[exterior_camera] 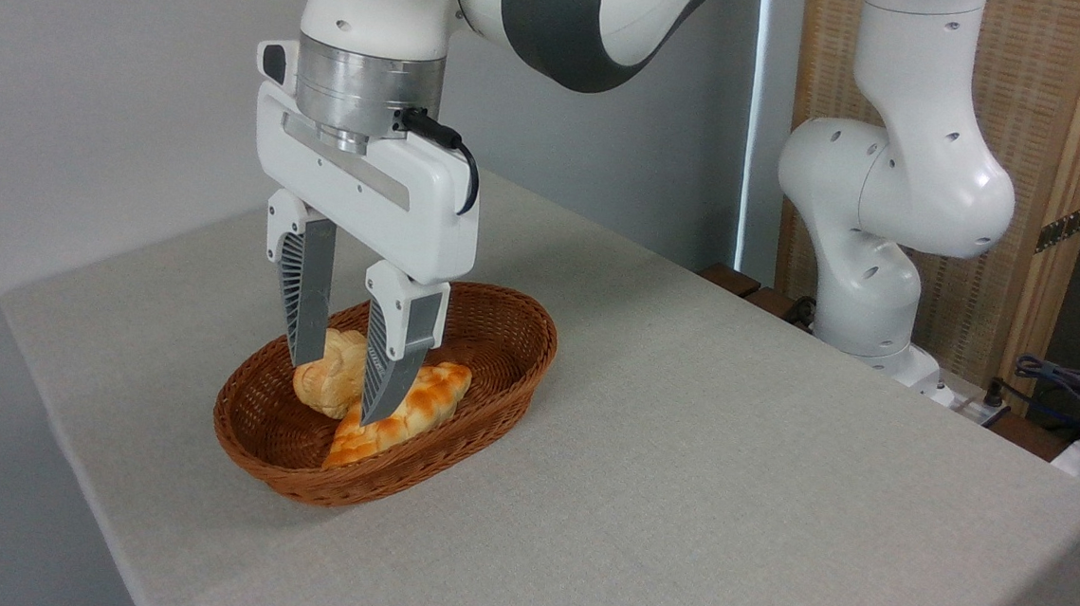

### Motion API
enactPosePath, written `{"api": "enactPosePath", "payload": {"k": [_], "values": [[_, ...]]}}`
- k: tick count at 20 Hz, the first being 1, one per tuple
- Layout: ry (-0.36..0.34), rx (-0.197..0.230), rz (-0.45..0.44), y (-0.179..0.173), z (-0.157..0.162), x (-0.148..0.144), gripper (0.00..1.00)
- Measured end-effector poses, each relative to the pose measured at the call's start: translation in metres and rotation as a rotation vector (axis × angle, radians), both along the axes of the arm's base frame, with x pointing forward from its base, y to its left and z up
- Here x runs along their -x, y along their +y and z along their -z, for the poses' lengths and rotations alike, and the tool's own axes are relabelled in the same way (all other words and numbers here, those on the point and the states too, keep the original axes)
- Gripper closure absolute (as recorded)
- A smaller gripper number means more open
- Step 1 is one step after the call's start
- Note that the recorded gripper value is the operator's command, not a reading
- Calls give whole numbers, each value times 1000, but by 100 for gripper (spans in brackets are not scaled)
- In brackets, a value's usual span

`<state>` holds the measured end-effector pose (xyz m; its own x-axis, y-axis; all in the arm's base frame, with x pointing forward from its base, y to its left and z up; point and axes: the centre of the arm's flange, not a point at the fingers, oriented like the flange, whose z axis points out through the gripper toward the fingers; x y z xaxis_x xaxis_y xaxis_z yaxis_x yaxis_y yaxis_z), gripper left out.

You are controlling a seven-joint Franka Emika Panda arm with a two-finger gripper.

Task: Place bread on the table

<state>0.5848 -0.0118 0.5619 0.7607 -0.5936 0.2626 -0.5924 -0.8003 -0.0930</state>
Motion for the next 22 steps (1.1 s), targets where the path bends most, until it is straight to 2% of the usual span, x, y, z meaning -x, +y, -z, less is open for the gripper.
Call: {"api": "enactPosePath", "payload": {"k": [14,22], "values": [[18,2,27,-17,4,2,0],[104,22,132,-85,35,9,0]]}}
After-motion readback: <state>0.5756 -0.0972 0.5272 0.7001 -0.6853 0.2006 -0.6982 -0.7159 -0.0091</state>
